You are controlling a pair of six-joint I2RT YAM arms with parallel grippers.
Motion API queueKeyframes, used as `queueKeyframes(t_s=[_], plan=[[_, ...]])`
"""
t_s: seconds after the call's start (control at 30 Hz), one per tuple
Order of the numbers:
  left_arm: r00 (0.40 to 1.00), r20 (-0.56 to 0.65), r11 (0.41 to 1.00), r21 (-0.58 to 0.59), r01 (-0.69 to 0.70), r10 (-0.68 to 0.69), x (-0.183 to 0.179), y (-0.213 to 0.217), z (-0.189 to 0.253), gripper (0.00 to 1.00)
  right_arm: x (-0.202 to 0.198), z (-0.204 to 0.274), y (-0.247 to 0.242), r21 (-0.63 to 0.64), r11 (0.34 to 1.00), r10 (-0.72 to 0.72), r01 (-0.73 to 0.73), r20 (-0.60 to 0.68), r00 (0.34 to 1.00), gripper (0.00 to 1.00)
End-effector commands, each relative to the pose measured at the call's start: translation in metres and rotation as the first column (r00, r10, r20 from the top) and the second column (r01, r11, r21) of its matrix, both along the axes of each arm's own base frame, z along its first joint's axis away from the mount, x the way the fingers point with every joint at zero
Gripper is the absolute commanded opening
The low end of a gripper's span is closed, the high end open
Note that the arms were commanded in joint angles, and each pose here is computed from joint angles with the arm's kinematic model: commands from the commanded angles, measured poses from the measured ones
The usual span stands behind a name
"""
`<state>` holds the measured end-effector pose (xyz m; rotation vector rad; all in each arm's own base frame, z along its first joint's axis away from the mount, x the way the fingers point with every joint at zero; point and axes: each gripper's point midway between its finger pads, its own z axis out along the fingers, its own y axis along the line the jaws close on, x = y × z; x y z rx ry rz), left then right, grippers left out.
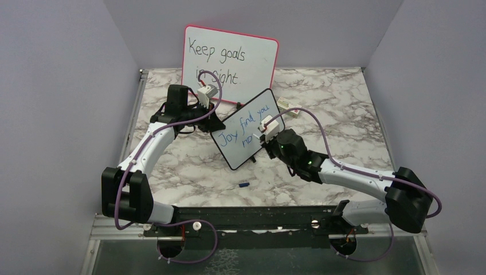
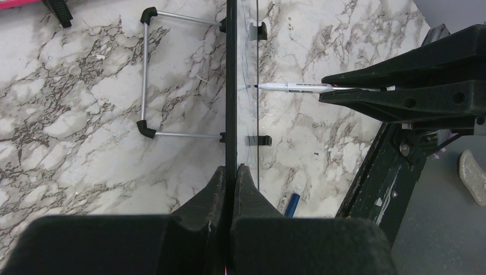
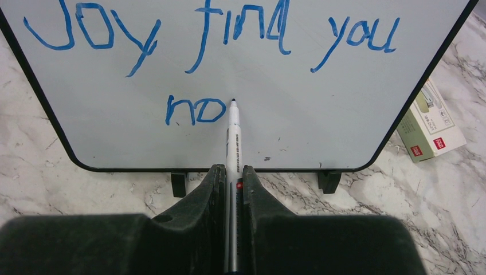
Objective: Write a sentence on the whiteboard
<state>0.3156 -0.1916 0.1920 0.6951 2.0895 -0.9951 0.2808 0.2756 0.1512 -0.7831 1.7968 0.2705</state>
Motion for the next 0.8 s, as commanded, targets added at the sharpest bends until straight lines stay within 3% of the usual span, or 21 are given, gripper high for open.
queueKeyframes(t_s=[0.0,0.77], plan=[[1.000,-0.001,0.997,0.074,-0.003,0.003,-0.003,0.006,-0.016,0.00,0.002,0.007,0.008,0.033,0.999,0.016,-0.017,0.011,1.000,0.00],[1.000,-0.003,0.997,0.072,-0.002,0.002,-0.003,0.006,-0.016,0.00,-0.005,-0.021,-0.011,-0.044,0.999,-0.032,0.029,-0.051,0.998,0.00]])
